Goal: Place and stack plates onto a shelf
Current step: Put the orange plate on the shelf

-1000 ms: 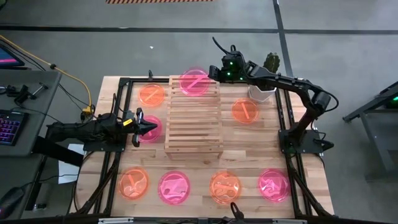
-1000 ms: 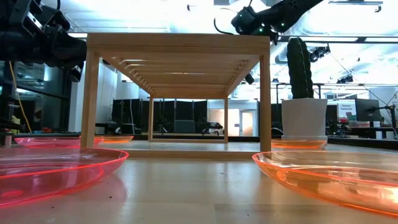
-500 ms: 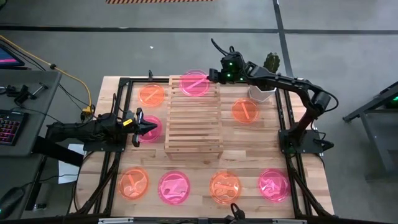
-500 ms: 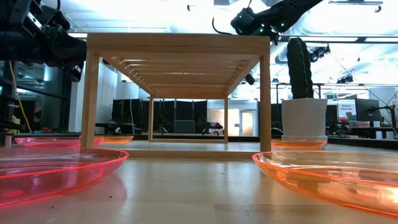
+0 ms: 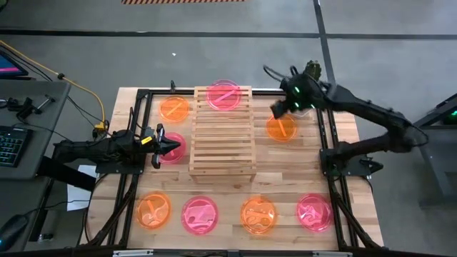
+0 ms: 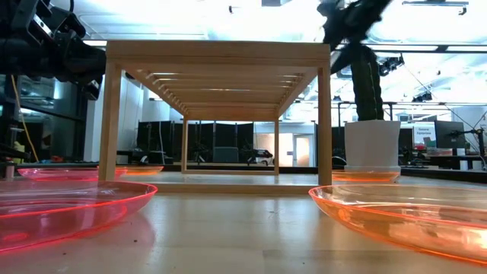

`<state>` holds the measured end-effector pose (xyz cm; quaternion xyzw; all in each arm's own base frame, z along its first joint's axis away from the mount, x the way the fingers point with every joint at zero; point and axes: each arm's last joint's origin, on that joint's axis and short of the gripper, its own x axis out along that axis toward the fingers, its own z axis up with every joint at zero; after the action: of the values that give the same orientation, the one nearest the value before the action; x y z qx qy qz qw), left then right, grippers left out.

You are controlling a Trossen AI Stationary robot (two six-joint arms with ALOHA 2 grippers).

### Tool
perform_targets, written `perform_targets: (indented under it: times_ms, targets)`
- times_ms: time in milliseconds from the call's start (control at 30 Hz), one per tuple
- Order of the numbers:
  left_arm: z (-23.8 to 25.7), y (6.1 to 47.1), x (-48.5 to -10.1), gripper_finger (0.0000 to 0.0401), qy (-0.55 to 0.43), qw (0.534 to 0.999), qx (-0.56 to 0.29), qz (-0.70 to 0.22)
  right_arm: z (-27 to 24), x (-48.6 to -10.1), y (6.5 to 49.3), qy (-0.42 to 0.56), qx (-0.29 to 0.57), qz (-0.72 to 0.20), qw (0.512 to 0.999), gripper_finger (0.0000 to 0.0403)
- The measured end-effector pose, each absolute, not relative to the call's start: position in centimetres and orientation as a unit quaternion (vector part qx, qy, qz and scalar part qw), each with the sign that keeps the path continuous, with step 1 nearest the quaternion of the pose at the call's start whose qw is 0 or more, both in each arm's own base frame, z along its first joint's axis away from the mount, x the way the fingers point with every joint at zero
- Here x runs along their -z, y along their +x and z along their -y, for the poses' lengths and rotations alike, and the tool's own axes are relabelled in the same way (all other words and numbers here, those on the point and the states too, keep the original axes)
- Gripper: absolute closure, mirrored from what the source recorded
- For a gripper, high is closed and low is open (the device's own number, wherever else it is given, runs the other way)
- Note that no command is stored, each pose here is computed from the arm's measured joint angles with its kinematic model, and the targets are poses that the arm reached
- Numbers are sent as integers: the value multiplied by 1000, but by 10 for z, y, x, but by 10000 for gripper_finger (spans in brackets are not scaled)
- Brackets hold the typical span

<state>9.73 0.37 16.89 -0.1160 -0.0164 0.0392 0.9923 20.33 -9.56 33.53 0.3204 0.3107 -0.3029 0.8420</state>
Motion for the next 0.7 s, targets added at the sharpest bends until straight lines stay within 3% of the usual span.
perform_targets:
  times_ms: [233,500,700]
  targets:
    - [-4,97,-169,401,-116,992,-39,16,41,-309,162,368,209,-199,884,208]
    - [-4,97,-169,401,-116,992,-39,17,25,-313,150,306,92,8,948,208]
    - [-4,97,-169,401,-116,992,-39,17,22,-319,154,291,59,49,954,208]
